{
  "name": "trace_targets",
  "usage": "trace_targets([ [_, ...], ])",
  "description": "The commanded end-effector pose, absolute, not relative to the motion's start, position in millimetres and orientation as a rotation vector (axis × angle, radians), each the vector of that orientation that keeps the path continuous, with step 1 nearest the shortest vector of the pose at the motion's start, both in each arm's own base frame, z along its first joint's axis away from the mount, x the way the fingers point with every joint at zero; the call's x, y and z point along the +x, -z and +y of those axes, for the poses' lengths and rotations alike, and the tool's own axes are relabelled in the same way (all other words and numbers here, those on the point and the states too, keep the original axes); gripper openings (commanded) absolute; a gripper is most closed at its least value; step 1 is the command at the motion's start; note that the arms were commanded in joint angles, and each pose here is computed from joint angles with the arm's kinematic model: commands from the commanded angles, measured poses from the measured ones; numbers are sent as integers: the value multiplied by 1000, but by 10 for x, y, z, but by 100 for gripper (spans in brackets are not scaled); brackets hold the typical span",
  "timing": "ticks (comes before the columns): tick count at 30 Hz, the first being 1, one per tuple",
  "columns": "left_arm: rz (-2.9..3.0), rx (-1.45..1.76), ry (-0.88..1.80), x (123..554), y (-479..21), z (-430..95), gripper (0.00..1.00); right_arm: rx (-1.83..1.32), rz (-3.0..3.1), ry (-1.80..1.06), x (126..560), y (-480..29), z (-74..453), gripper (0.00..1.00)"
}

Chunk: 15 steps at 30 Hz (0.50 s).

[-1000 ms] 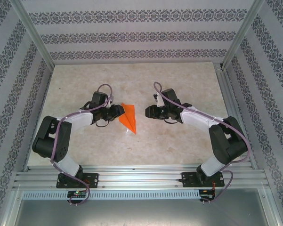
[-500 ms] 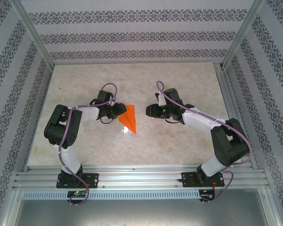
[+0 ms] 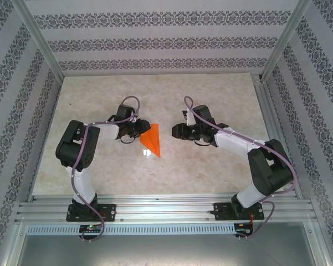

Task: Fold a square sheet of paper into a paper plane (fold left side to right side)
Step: Fourth fold the wing at the center of the table, then turn over the paper at the center of the table.

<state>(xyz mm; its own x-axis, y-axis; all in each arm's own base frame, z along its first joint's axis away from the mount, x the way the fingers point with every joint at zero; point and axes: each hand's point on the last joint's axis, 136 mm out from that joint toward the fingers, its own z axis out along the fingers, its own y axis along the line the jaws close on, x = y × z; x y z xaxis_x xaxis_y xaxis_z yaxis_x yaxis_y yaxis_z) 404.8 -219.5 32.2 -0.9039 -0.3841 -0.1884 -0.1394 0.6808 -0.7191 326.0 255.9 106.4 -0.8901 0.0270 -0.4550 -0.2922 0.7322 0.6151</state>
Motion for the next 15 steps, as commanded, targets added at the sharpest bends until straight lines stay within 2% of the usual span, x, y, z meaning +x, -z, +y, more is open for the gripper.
trace_targets([
  [1, 2540, -388, 1096, 4107, -404, -2289, 35, -197, 2475, -1017, 3287, -1093, 2564, 39],
  [15, 2581, -377, 917, 3988, -605, -2074, 39, -196, 2481, -1020, 3303, -1068, 2577, 40],
])
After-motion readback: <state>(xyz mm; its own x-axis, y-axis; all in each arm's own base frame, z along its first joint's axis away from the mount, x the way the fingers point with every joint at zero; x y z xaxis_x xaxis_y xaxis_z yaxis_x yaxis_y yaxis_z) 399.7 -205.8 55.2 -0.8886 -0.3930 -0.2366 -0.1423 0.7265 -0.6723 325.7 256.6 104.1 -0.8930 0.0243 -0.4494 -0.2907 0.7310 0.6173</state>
